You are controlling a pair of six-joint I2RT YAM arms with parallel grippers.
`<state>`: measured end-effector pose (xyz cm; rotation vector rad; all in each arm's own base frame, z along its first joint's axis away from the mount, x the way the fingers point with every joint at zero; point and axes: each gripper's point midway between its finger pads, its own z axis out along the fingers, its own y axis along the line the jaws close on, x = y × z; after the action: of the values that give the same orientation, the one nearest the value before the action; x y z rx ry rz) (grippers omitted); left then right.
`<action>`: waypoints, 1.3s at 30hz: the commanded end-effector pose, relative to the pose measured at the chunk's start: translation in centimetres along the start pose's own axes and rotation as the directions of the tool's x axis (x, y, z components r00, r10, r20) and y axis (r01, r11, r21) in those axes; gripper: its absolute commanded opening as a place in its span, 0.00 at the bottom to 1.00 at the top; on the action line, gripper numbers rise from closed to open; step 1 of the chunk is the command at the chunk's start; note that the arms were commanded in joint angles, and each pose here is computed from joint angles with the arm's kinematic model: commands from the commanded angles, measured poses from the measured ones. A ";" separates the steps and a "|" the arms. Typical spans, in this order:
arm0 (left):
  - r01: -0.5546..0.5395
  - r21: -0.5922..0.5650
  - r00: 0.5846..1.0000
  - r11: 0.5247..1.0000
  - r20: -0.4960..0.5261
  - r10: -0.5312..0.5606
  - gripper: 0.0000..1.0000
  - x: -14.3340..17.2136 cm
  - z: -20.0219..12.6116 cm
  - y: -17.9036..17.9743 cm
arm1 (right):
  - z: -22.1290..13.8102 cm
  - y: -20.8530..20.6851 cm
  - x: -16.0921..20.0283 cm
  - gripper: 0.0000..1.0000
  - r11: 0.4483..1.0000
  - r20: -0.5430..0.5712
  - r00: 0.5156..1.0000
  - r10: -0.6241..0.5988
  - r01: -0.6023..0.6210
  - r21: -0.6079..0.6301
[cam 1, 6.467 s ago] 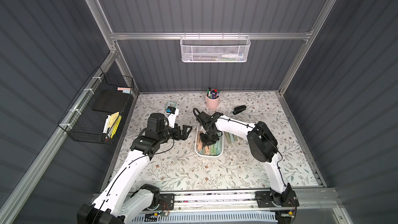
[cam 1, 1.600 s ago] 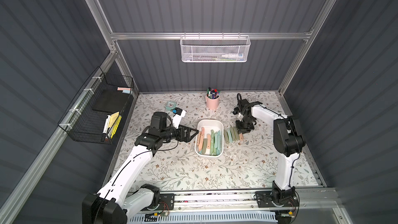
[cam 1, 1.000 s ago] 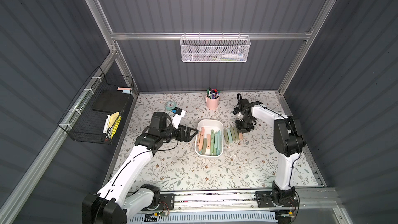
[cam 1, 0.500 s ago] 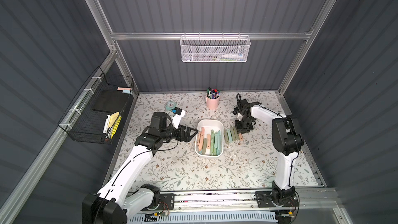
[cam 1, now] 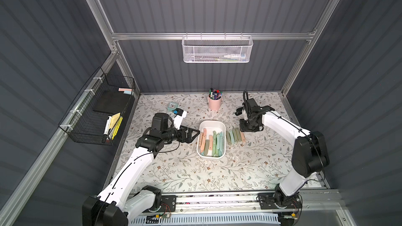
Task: Take the fruit knife out of the storage box
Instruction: Place the fruit knife at the center of the board, then pick up the fruit knife from the storage box.
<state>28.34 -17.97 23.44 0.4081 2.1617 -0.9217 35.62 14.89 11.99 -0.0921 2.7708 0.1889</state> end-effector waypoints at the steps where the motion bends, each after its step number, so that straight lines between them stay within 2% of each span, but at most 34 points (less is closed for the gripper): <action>1: -0.015 -0.037 1.000 0.999 0.020 0.016 0.99 -0.2 -0.6 0.3 | -1.2 3.2 -1.1 0.47 0.999 0.125 0.992 -0.022 0.027 -0.038; 4: -0.010 -0.088 1.000 0.996 0.025 0.012 0.99 -0.2 -0.9 1.1 | -1.7 7.9 -0.5 0.50 0.984 0.150 0.984 -0.094 0.114 -0.134; 10: 0.003 -0.226 0.998 0.974 0.069 0.013 0.99 -0.6 -2.1 3.0 | 0.9 14.7 2.8 0.50 0.944 -0.027 0.972 -0.234 0.221 -0.243; 13: 0.009 -0.248 0.996 0.969 0.091 0.014 0.99 -0.9 -2.6 3.2 | 2.8 16.6 3.7 0.50 0.932 -0.102 0.948 -0.302 0.271 -0.243; 16: 0.012 -0.262 0.996 0.965 0.093 0.013 0.99 -0.9 -2.8 3.3 | 3.6 18.8 4.9 0.50 0.899 -0.170 0.907 -0.384 0.326 -0.293; 19: 0.013 -0.265 0.996 0.964 0.090 0.011 0.99 -0.8 -2.8 3.4 | 4.2 19.8 6.0 0.51 0.882 -0.183 0.882 -0.434 0.375 -0.284; 25: 0.012 -0.249 0.997 0.968 0.081 0.008 0.99 -0.7 -2.5 3.3 | 5.5 20.1 6.9 0.51 0.908 -0.241 0.891 -0.384 0.318 -0.271; 31: 0.006 -0.230 0.997 0.973 0.080 0.013 1.00 -0.8 -2.4 2.9 | 6.8 20.3 7.1 0.50 0.952 -0.258 0.935 -0.245 0.182 -0.245; 39: -0.047 -0.074 0.996 0.996 0.075 0.052 0.99 -0.8 -1.9 0.2 | 8.6 21.3 7.2 0.47 0.964 -0.279 0.949 -0.150 0.077 -0.256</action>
<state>28.84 -15.46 24.67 0.3144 2.1231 -0.7385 29.98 36.55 5.22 -0.4685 2.9721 0.5043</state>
